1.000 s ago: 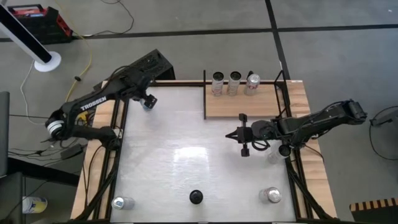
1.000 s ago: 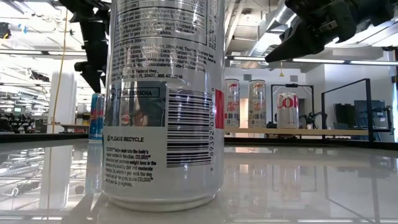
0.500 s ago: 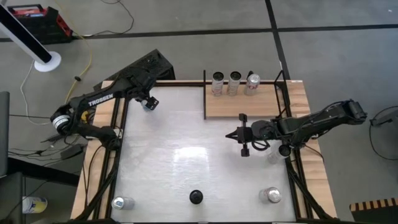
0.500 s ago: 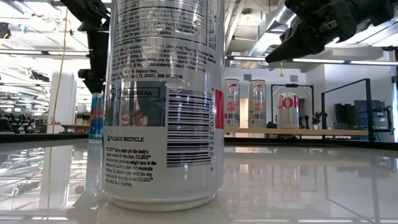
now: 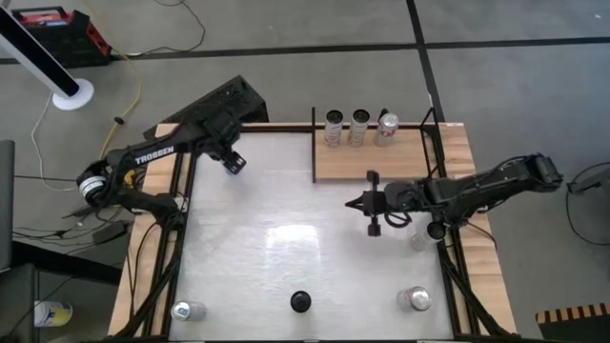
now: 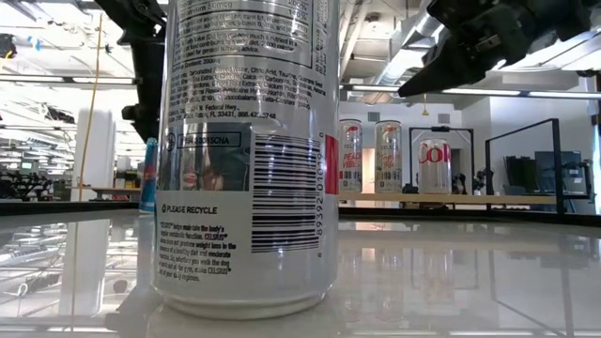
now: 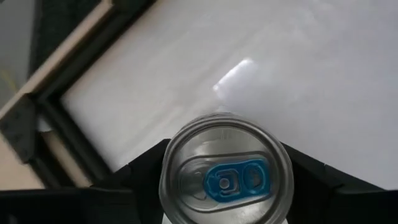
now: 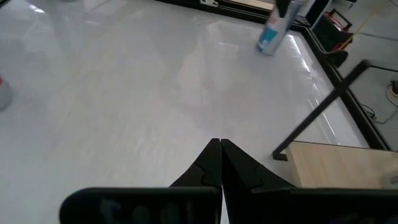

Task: Place canned beverage on shelf
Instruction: Put the top blue soda can on the shelf

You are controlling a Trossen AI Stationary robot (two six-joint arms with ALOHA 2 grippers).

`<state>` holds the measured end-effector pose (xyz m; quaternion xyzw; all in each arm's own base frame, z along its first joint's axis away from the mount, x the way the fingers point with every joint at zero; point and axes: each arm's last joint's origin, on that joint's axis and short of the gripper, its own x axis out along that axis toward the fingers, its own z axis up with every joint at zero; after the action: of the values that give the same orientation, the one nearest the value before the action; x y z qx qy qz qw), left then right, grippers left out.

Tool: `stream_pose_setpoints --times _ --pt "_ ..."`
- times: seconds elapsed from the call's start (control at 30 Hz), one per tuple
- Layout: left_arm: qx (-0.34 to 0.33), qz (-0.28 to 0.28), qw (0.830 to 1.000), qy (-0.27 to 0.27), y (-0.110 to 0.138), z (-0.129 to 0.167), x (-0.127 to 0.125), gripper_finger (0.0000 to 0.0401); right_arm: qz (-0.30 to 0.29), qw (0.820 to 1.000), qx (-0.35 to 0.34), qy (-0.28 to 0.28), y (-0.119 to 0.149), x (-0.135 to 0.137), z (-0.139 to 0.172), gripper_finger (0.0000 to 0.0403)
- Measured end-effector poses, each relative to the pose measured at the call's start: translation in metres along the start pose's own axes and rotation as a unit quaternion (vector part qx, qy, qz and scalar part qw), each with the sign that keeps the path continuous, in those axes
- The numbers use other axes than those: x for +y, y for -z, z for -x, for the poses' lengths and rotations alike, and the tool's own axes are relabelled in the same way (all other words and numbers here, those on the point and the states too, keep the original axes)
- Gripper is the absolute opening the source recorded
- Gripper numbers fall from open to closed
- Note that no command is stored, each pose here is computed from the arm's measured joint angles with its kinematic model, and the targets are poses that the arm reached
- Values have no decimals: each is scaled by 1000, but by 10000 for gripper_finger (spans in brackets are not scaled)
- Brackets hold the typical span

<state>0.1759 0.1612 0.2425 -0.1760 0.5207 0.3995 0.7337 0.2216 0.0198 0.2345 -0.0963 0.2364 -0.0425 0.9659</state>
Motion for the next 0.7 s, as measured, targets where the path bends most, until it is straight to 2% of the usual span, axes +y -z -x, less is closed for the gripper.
stream_pose_setpoints --times 0.13,0.33,0.4,0.53,0.7 --pt "-1 -15 999 52 3 5 -21 219 -9 1000 3 17 1 -8 -2 23" --pt "-28 -66 990 124 12 21 -74 219 -26 999 -24 11 -2 -20 -7 23" --pt "-35 -86 984 154 16 32 -92 219 -31 998 -49 5 -7 -22 -10 23" --pt "-91 -123 968 201 16 63 -125 219 -20 995 -100 -17 -14 -22 -20 25" --pt "-142 -164 945 244 20 102 -150 219 1 986 -155 -65 -19 -16 -41 43"
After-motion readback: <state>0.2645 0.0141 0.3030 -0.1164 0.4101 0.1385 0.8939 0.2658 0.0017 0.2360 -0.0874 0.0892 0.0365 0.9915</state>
